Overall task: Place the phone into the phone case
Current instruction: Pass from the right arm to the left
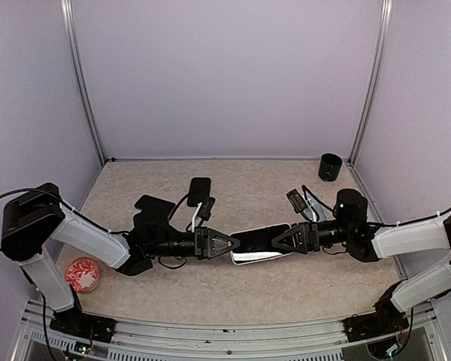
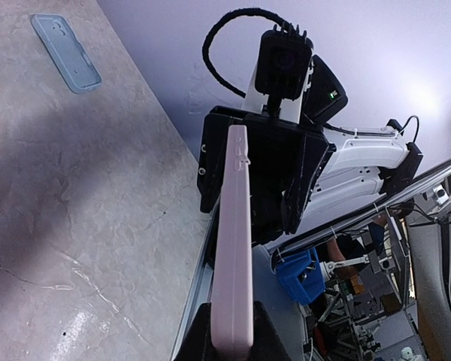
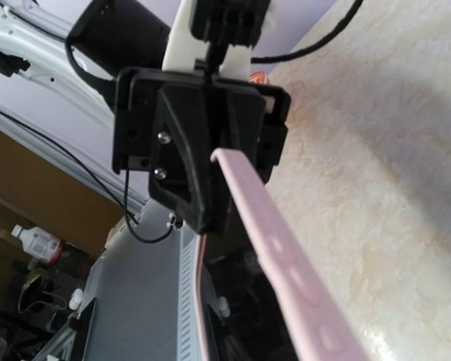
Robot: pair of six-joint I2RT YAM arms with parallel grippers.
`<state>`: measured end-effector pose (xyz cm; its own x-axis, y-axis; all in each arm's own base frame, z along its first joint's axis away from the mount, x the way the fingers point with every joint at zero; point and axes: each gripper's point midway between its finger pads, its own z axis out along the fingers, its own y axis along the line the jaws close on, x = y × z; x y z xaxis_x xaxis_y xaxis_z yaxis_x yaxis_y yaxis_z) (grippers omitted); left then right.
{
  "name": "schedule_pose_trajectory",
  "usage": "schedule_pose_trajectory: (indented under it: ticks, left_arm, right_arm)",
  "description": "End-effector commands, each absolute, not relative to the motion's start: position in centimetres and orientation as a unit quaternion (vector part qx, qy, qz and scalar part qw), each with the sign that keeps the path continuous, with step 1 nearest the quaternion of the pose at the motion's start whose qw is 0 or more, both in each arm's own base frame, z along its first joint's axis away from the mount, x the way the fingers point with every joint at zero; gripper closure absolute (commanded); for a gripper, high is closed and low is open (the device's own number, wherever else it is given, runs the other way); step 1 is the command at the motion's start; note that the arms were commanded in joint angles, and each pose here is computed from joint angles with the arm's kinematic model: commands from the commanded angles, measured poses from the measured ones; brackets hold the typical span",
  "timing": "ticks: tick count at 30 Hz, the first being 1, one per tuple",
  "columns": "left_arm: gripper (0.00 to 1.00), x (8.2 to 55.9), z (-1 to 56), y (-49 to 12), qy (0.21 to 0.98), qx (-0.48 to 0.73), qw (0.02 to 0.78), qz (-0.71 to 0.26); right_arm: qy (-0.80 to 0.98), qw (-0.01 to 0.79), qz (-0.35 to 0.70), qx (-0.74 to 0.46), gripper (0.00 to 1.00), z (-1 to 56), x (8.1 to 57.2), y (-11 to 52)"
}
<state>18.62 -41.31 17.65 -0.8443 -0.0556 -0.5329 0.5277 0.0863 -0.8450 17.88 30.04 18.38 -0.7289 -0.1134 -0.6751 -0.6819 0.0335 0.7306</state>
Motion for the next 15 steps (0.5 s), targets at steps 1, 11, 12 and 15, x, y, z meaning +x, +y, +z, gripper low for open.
schedule_pose_trajectory:
  ticks: [1, 11, 12, 15]
  left_arm:
    - [1.0, 19.1, 21.7, -40.6, 0.653, 0.154, 0.274, -0.689]
    - [1.0, 20.1, 22.4, -38.9, 0.635, 0.102, 0.311, -0.7]
    - [1.0, 20.1, 22.5, -38.7, 0.632, 0.094, 0.315, -0.702]
    - [1.0, 20.4, 22.4, -38.1, 0.627, 0.07, 0.326, -0.704]
  right_arm:
    - [0.669, 0.244, 0.636, -0.298, 0.44, 19.2, 17.6, 30.0]
    - [0.663, 0.239, 0.654, -0.275, 0.43, 18.8, 17.6, 29.9]
    - [0.662, 0.239, 0.656, -0.272, 0.43, 18.8, 17.6, 30.0]
    - [0.659, 0.237, 0.663, -0.265, 0.43, 18.9, 17.7, 30.1]
